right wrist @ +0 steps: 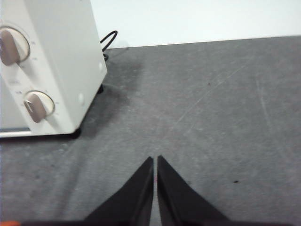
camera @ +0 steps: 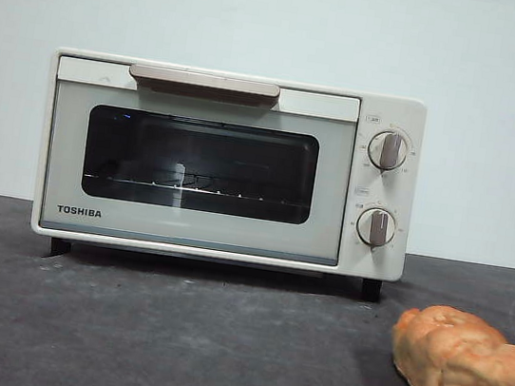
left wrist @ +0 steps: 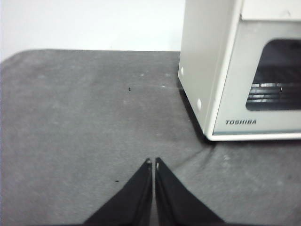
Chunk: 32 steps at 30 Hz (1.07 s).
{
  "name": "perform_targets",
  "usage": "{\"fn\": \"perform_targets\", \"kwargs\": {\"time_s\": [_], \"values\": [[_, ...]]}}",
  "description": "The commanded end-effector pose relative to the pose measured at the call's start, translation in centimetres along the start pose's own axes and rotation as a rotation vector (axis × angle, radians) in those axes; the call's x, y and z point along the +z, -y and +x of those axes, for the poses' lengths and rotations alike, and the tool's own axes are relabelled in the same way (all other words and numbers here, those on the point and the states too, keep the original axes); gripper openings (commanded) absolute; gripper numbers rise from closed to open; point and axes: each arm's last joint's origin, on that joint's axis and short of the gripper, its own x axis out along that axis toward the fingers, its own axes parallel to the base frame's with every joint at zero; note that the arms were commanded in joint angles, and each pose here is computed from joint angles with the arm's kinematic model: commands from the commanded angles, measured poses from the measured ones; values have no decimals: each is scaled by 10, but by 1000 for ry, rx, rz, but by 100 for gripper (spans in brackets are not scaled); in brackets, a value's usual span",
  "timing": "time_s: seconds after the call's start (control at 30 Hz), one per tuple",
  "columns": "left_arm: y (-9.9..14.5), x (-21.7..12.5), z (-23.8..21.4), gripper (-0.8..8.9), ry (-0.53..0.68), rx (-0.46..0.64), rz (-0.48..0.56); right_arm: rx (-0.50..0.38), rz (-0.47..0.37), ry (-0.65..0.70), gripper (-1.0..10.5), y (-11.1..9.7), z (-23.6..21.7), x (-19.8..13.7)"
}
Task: The left arm flap open the oven, the right arm pick bread and place it into oven, the left arm flap close the oven
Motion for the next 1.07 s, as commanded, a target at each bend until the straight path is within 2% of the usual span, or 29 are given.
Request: {"fn": "perform_targets", "kwargs": {"time_s": [0.03, 0.1, 0.2, 0.4, 0.53, 0.7, 0.83, 1.07], "values": [[-1, -5, 2, 19, 1, 4, -236, 7, 85, 1, 8, 0, 1, -1], [-1, -5, 2, 19, -1, 4, -329, 6, 114, 1, 8, 0, 1, -1], [0, -4, 1, 19, -5, -3, -391, 8, 126, 5, 8, 0, 0, 0], [2, 13, -4, 18, 32, -44, -464, 30, 178, 41, 8, -3, -4, 13], [3, 31, -12, 18, 56, -52, -479, 42, 176, 100, 8, -6, -11, 32], [4, 59, -22, 18, 32, -45, -472, 59, 172, 169, 8, -11, -24, 61], [6, 83, -28, 18, -3, -55, -408, 60, 169, 165, 8, -16, -33, 85], [12, 124, -29, 18, -136, -168, -261, 128, 96, 12, 8, -25, -37, 125]]}}
